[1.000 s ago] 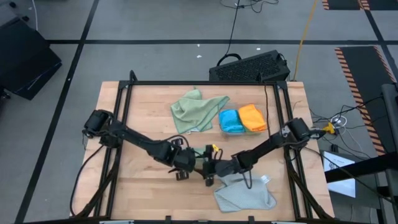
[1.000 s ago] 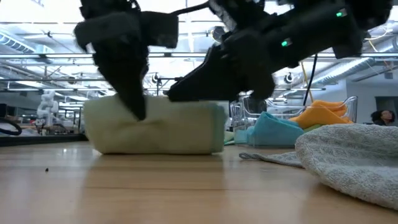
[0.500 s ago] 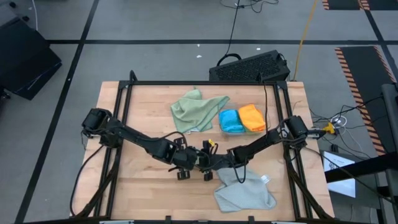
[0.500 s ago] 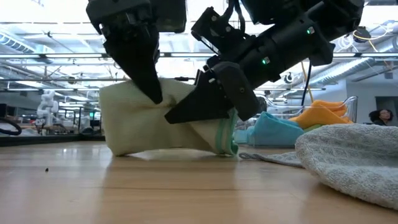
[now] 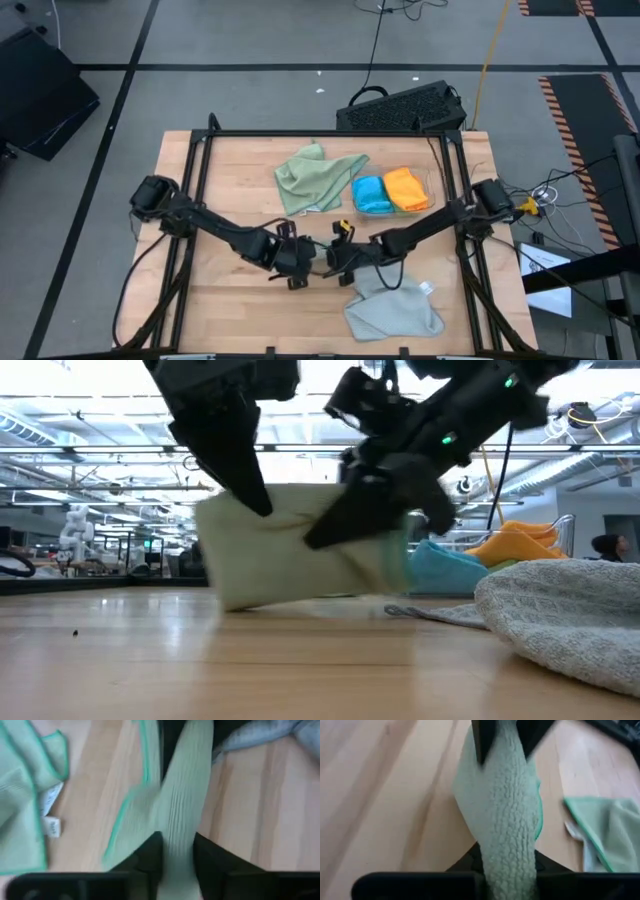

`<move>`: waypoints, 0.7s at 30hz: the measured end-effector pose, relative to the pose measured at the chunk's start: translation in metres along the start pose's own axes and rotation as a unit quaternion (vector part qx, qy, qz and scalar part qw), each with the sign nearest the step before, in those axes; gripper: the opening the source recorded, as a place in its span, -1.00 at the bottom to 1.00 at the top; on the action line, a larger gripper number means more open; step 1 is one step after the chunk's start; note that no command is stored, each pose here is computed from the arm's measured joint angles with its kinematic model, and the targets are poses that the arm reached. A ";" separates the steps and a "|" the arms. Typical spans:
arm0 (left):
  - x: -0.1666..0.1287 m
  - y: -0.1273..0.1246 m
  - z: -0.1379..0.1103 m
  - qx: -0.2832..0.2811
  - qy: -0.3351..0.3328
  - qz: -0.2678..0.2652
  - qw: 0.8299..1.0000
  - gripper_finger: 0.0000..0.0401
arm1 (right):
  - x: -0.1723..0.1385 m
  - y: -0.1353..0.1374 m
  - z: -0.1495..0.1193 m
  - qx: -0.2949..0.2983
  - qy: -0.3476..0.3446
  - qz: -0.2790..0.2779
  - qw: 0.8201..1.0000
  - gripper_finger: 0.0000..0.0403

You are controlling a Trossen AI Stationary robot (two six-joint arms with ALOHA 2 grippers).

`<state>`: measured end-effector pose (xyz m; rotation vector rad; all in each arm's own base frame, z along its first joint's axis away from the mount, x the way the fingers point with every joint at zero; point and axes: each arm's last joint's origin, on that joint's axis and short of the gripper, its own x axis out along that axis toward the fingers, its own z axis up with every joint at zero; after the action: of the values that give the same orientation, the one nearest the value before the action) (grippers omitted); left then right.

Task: Fold microfiber towels
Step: Put the folded light green microfiber cloth into the transparent bin

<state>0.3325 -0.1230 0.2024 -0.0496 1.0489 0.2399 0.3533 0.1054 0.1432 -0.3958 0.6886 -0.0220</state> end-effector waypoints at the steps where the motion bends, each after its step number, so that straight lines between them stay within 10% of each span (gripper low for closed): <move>1: -0.001 -0.002 -0.002 0.001 -0.005 0.012 1.000 -0.40 | -0.005 -0.002 0.000 -0.006 0.013 0.000 1.000 -0.85; 9: -0.014 0.010 -0.013 0.028 -0.003 0.136 0.990 0.14 | -0.063 -0.036 -0.001 -0.043 0.113 -0.065 0.990 -0.91; 21: -0.054 0.058 0.007 0.031 -0.059 0.204 0.977 0.07 | -0.177 -0.109 -0.020 -0.003 0.191 -0.276 0.942 -0.89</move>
<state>0.3001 -0.0750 0.2572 0.2371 0.9400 0.5738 0.2158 0.0240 0.2778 -0.5896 0.9412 -0.6438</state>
